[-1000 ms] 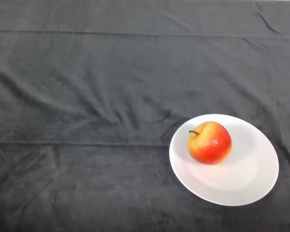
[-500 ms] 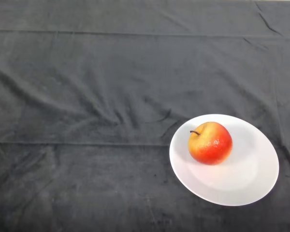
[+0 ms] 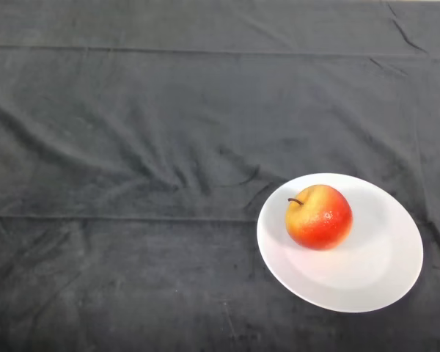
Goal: Move the apple to the plate
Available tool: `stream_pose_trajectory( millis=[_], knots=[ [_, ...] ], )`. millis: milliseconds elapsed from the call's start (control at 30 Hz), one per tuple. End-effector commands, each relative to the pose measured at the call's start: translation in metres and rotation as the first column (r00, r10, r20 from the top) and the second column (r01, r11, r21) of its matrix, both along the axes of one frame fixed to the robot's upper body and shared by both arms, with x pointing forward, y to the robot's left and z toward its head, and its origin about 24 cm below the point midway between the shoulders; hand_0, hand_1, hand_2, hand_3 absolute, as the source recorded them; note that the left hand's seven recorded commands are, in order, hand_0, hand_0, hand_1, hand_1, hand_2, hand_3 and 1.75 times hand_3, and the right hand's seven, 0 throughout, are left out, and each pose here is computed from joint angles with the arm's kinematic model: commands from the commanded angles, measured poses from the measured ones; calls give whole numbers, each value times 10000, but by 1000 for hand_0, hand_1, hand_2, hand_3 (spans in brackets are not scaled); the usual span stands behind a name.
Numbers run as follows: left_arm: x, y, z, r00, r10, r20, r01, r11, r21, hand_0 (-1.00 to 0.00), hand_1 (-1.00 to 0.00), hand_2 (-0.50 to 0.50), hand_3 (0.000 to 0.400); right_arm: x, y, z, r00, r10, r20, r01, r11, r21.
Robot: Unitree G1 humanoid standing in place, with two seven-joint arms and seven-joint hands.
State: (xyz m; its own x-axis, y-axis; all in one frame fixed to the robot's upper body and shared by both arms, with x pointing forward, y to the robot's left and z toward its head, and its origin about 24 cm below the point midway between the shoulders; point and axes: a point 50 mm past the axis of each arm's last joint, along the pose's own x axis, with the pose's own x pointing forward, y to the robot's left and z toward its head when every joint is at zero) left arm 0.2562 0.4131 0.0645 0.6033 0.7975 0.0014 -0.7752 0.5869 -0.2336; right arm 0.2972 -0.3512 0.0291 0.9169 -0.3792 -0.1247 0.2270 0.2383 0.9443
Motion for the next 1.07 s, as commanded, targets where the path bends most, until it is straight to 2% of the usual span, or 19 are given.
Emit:
stream_pose_trajectory(
  millis=[33, 1067],
  knots=[
    [12, 35, 78, 9999, -35, 165, 33, 9999, 146, 0, 0, 0, 0, 15, -64, 88, 9992, -237, 312, 239, 9997, -60],
    [44, 5, 78, 9996, -255, 83, 253, 9994, 232, 0, 0, 0, 0, 15, -64, 88, 9992, -237, 310, 239, 9997, -63]
  ],
)
